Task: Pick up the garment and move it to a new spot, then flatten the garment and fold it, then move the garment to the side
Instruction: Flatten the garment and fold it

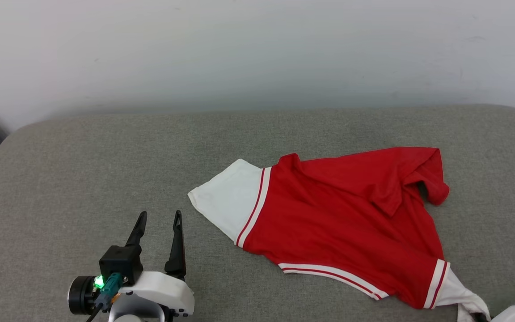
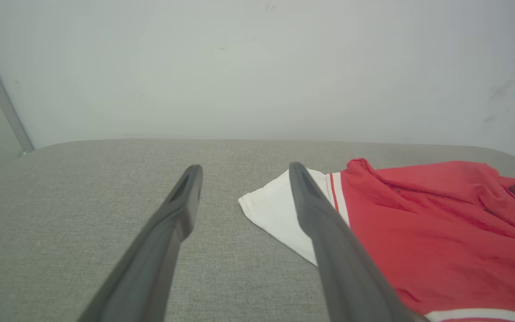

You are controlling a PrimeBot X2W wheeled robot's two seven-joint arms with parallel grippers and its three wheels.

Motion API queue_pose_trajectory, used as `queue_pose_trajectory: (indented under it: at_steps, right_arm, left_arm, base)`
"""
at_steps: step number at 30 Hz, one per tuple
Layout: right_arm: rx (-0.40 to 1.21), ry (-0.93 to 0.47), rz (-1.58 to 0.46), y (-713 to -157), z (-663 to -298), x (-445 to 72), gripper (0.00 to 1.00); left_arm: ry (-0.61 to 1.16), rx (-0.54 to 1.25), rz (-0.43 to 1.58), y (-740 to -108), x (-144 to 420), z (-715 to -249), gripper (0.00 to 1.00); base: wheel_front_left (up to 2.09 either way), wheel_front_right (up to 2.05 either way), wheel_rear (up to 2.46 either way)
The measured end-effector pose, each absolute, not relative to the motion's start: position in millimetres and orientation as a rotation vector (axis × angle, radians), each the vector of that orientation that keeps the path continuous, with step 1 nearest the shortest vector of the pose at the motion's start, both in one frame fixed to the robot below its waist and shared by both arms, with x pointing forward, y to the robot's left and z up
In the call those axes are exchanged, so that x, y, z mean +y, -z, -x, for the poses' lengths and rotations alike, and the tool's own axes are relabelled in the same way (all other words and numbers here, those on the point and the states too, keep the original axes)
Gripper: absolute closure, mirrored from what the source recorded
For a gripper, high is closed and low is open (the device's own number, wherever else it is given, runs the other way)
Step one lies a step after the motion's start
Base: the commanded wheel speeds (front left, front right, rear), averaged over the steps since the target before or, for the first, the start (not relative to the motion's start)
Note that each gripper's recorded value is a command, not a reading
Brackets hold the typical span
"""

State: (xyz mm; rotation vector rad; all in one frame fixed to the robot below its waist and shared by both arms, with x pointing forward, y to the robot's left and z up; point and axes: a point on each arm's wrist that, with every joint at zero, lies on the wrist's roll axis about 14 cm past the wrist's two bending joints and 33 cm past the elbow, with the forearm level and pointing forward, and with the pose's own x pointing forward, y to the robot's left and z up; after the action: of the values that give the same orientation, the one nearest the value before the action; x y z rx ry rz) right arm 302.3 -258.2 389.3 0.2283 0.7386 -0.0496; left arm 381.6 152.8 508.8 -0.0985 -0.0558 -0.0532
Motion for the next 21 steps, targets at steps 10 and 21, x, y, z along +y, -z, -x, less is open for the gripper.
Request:
queue_pose_trajectory:
  at_steps: [10,21]
  right_arm:
    - [0.564,0.088,-0.212,-385.1,-309.1,-265.8,0.0]
    - [0.216,0.042,-0.147,-462.3,-323.8,-257.5,0.0]
  left_arm:
    - [0.053,-0.041,0.085,-508.2,155.6,-376.5,0.0]
    - [0.046,-0.038,0.089,-511.0,157.6,-367.5,0.0]
  base:
    - [0.0,0.0,0.0]
    - [0.0,0.0,0.0]
